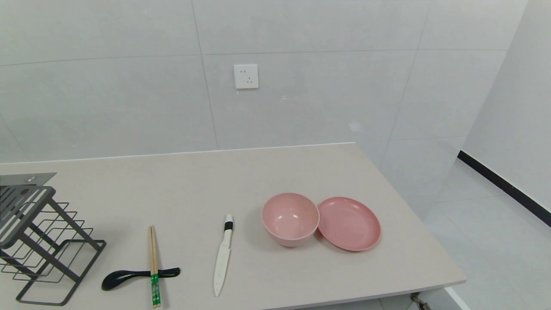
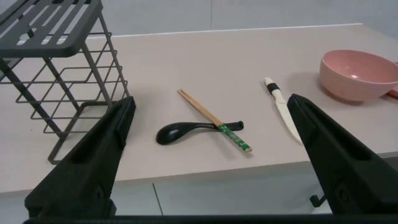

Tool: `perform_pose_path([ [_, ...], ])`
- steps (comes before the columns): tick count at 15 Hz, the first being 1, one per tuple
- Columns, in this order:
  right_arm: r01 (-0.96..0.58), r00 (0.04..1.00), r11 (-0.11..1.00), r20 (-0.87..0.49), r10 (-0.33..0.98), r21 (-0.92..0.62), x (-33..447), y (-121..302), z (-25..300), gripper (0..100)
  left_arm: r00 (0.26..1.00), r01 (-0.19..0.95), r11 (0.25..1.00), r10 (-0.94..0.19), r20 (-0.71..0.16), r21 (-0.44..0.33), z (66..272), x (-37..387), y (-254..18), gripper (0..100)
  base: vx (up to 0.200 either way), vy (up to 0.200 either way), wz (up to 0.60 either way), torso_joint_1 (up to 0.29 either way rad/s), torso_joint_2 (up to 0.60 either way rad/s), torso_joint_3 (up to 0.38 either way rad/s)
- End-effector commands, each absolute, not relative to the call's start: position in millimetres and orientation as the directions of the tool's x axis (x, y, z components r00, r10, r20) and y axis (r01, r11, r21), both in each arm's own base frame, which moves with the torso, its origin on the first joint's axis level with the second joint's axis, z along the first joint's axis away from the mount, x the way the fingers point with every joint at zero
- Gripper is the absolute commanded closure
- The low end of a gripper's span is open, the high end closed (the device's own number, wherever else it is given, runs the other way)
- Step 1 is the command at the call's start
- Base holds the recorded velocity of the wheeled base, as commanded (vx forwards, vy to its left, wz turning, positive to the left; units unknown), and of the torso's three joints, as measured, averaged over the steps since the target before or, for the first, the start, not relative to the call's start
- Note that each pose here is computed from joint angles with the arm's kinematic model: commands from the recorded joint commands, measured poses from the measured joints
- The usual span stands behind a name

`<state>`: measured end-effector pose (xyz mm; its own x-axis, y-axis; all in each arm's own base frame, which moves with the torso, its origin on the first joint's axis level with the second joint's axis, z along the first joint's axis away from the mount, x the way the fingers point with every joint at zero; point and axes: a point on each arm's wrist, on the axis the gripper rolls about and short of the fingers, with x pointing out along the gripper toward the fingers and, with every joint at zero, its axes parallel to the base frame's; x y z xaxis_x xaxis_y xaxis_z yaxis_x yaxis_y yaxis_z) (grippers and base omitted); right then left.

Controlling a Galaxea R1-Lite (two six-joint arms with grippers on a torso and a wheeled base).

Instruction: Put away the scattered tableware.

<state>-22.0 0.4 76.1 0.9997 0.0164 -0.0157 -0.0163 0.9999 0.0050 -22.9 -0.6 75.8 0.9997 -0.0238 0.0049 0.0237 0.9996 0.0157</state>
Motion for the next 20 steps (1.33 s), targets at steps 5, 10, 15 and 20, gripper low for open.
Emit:
perform_pose_path([
  [5,-0.017,1.000,1.000,-0.018,0.017,0.005,-21.8,0.4,75.8,0,1.000,0.031,0.999,-0.031,0.003,0.015,75.8,-22.8,-0.7,0,0.000,0.000,0.00,0.000,0.00,0.000],
  [10,-0.017,1.000,1.000,-0.018,0.017,0.008,-21.8,0.4,75.8,0,1.000,0.028,1.000,-0.028,0.003,0.015,75.8,-22.8,-0.6,0,0.000,0.000,0.00,0.000,0.00,0.000],
  [15,-0.032,0.980,0.999,0.195,0.028,0.018,-25.8,0.8,102.5,0,1.000,0.028,0.999,-0.028,0.003,0.020,75.8,-22.8,-0.6,0,0.000,0.000,0.00,0.000,0.00,0.000],
  [20,-0.331,0.944,0.943,0.009,0.331,0.012,-14.3,7.0,120.1,0,1.000,0.028,0.999,-0.028,0.003,0.020,75.8,-22.8,-0.6,0,0.000,0.000,0.00,0.000,0.00,0.000],
])
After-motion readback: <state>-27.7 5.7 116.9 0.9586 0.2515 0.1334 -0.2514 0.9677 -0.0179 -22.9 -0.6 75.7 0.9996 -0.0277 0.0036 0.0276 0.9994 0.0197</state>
